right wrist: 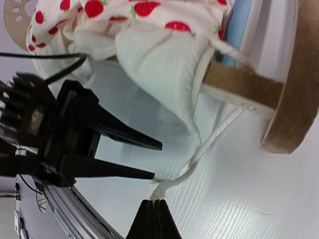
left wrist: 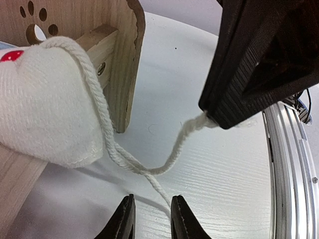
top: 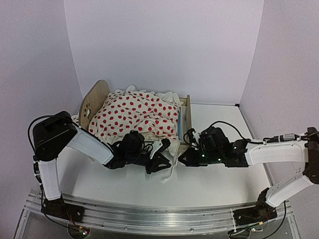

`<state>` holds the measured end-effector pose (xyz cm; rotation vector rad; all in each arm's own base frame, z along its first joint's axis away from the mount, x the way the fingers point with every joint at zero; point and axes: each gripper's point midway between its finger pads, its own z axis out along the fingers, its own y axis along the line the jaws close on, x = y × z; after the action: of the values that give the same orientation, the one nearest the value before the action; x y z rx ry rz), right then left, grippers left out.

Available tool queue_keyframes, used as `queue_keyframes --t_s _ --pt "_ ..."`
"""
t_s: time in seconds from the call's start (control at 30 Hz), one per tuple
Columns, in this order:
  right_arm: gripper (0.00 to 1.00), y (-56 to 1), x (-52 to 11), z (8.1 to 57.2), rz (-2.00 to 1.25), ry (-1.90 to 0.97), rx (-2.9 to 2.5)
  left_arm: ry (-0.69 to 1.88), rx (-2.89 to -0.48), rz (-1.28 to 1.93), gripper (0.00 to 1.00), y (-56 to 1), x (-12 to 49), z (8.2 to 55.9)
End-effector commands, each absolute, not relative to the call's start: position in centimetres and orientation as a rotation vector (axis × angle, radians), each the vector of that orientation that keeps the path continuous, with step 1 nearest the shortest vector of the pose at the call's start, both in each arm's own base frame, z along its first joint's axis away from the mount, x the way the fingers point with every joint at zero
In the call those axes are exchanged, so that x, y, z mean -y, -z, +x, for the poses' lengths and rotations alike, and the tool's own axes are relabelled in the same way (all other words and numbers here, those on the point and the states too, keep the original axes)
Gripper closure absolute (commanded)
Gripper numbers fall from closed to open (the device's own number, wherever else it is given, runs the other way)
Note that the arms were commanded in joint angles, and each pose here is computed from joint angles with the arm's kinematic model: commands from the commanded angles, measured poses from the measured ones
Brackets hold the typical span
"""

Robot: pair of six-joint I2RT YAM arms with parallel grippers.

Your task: Set up the pet bed

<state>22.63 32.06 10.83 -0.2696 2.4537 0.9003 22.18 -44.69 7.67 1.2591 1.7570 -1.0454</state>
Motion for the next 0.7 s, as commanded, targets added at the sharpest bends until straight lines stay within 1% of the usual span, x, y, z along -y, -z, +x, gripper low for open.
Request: queue_keyframes --t_s 0.0,0.07,0.23,0.47,0.53,0.6,0.67 --pt "1.00 -12.8 -31.5 24.5 -0.097 -0.853 -2.429 1.081 -1.697 1.143 0.72 -11.0 45.7 23.4" --pt "1.00 -12.5 -31.5 24.5 -0.087 -0.846 -2.438 1.046 -1.753 1.065 0.71 -10.0 46.0 24.7" --pt "1.00 -11.9 -31.6 24.2 -0.079 -0.857 -2.463 1.013 -1.802 0.908 0.70 -8.8 47.1 27.0" --pt "1.00 -11.6 -31.5 24.0 -0.089 -0.853 -2.471 1.043 -1.793 0.863 0.70 -8.6 49.3 26.7" --pt "1.00 -11.7 -31.7 23.9 -0.114 -0.865 -2.471 1.010 -1.822 0.815 0.75 -8.1 49.2 27.6" --pt "1.00 -11.7 -31.8 23.7 -0.118 -0.872 -2.476 0.983 -1.832 0.805 0.83 -7.8 49.1 28.0" --pt "1.00 -11.6 -31.5 23.6 -0.115 -0.868 -2.476 0.972 -1.832 0.815 0.93 -7.8 49.1 28.0"
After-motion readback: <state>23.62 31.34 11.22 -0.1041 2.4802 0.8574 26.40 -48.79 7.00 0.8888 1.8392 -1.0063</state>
